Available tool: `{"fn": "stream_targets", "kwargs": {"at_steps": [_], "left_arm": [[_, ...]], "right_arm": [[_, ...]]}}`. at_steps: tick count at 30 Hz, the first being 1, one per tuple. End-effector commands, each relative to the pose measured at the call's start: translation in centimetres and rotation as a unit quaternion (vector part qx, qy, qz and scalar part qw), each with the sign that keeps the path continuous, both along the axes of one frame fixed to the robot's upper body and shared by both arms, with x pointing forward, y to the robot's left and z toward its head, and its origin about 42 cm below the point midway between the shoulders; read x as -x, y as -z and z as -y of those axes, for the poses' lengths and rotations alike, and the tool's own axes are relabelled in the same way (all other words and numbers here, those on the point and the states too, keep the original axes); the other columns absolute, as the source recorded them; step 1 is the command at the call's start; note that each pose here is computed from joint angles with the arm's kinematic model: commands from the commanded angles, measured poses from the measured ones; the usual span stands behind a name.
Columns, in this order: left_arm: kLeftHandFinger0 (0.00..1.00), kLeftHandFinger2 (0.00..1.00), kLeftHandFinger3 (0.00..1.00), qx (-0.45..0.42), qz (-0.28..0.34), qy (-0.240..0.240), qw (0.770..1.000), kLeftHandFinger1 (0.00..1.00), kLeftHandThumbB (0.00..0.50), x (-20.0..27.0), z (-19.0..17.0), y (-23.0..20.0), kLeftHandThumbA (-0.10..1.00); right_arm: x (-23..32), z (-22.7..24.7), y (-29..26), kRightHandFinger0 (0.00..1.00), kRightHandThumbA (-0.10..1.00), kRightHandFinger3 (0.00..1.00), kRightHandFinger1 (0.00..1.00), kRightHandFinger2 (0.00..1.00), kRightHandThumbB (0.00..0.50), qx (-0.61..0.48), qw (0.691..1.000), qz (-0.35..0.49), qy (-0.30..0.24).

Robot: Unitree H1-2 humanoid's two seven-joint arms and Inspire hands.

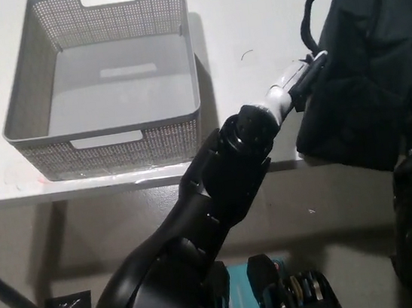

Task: Use both hands to pick up a lunch bag on the right hand side and place it into a container on the left hand side

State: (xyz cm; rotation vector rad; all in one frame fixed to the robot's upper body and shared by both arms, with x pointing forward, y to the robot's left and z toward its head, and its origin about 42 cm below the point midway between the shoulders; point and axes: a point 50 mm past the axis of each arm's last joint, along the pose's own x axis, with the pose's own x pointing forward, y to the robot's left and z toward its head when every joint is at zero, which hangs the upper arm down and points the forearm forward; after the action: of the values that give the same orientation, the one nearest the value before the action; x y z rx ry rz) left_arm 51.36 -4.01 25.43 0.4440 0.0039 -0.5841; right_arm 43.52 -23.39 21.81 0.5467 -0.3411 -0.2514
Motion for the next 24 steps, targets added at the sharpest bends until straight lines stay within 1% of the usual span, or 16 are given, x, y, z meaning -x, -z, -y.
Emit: {"fn": "stream_targets", "kwargs": {"at_steps": [1, 5, 6, 9, 10, 11, 12, 13, 15, 17, 19, 20, 21, 23, 24], "left_arm": [[1.0, 1.0, 1.0, -0.009, 0.062, 0.111, 0.992, 1.0, 0.352, 2.6, 6.8, -5.7, 1.0], [1.0, 1.0, 1.0, -0.006, 0.061, 0.121, 0.991, 1.0, 0.354, 2.4, 6.8, -6.4, 1.0], [1.0, 1.0, 1.0, -0.002, 0.061, 0.123, 0.991, 1.0, 0.365, 2.5, 6.9, -6.5, 1.0], [1.0, 1.0, 1.0, 0.004, 0.066, 0.128, 0.99, 1.0, 0.356, 2.4, 7.2, -7.4, 1.0], [1.0, 1.0, 1.0, 0.007, 0.067, 0.128, 0.989, 1.0, 0.363, 2.4, 7.2, -7.8, 1.0], [1.0, 1.0, 1.0, 0.011, 0.07, 0.128, 0.989, 1.0, 0.382, 2.4, 7.2, -8.3, 1.0], [1.0, 1.0, 1.0, 0.022, 0.08, 0.129, 0.988, 1.0, 0.378, 2.2, 7.2, -9.5, 1.0], [1.0, 1.0, 1.0, 0.024, 0.085, 0.131, 0.988, 1.0, 0.374, 2.2, 7.1, -9.9, 1.0], [1.0, 1.0, 1.0, 0.037, 0.093, 0.129, 0.987, 1.0, 0.365, 2.0, 6.8, -10.8, 1.0], [1.0, 1.0, 1.0, 0.049, 0.11, 0.122, 0.985, 1.0, 0.364, 1.7, 6.4, -12.1, 1.0], [1.0, 1.0, 1.0, 0.068, 0.124, 0.118, 0.983, 1.0, 0.361, 1.3, 5.6, -13.3, 1.0], [1.0, 1.0, 1.0, 0.072, 0.126, 0.115, 0.983, 1.0, 0.351, 1.3, 5.3, -13.4, 1.0], [1.0, 1.0, 1.0, 0.082, 0.137, 0.103, 0.982, 1.0, 0.325, 0.9, 4.1, -14.2, 1.0], [1.0, 1.0, 1.0, 0.084, 0.148, 0.092, 0.981, 1.0, 0.326, 0.5, 2.8, -14.6, 1.0], [1.0, 1.0, 1.0, 0.1, 0.147, 0.083, 0.981, 1.0, 0.339, 0.1, 1.6, -15.0, 1.0]], "right_arm": [[-0.8, -3.9, -3.9, 1.0, 1.0, 1.0, 1.0, 1.0, 0.139, 0.006, 0.999, 0.036, -0.032], [-1.0, -3.8, -4.6, 1.0, 1.0, 1.0, 1.0, 1.0, 0.143, 0.004, 0.999, 0.034, -0.024], [-1.0, -3.6, -4.8, 1.0, 1.0, 1.0, 1.0, 1.0, 0.142, 0.014, 0.999, 0.038, -0.02], [-1.0, -3.3, -5.5, 1.0, 1.0, 1.0, 1.0, 1.0, 0.139, 0.013, 0.999, 0.036, -0.013], [-1.1, -3.2, -5.9, 1.0, 1.0, 1.0, 1.0, 1.0, 0.128, 0.018, 0.999, 0.041, -0.012], [-1.2, -3.2, -6.4, 1.0, 1.0, 1.0, 1.0, 1.0, 0.159, 0.022, 0.998, 0.05, -0.01], [-1.3, -3.3, -7.8, 1.0, 1.0, 1.0, 1.0, 1.0, 0.137, 0.016, 0.998, 0.067, -0.011], [-1.3, -3.4, -8.3, 1.0, 1.0, 1.0, 1.0, 1.0, 0.138, 0.017, 0.997, 0.071, -0.01], [-1.5, -3.6, -9.3, 1.0, 1.0, 1.0, 1.0, 1.0, 0.163, 0.026, 0.997, 0.076, -0.015], [-1.9, -3.9, -10.7, 1.0, 1.0, 1.0, 1.0, 1.0, 0.16, 0.036, 0.994, 0.095, -0.026], [-2.3, -4.6, -12.1, 1.0, 1.0, 1.0, 1.0, 1.0, 0.162, 0.037, 0.993, 0.102, -0.041], [-2.3, -5.0, -12.3, 1.0, 1.0, 1.0, 1.0, 1.0, 0.17, 0.037, 0.994, 0.098, -0.044], [-2.9, -6.2, -13.1, 1.0, 1.0, 1.0, 1.0, 1.0, 0.172, 0.051, 0.993, 0.095, -0.051], [-3.4, -7.4, -13.6, 1.0, 1.0, 1.0, 1.0, 1.0, 0.183, 0.057, 0.992, 0.096, -0.063], [-3.7, -8.6, -14.2, 1.0, 1.0, 1.0, 1.0, 1.0, 0.187, 0.062, 0.991, 0.093, -0.071]]}}
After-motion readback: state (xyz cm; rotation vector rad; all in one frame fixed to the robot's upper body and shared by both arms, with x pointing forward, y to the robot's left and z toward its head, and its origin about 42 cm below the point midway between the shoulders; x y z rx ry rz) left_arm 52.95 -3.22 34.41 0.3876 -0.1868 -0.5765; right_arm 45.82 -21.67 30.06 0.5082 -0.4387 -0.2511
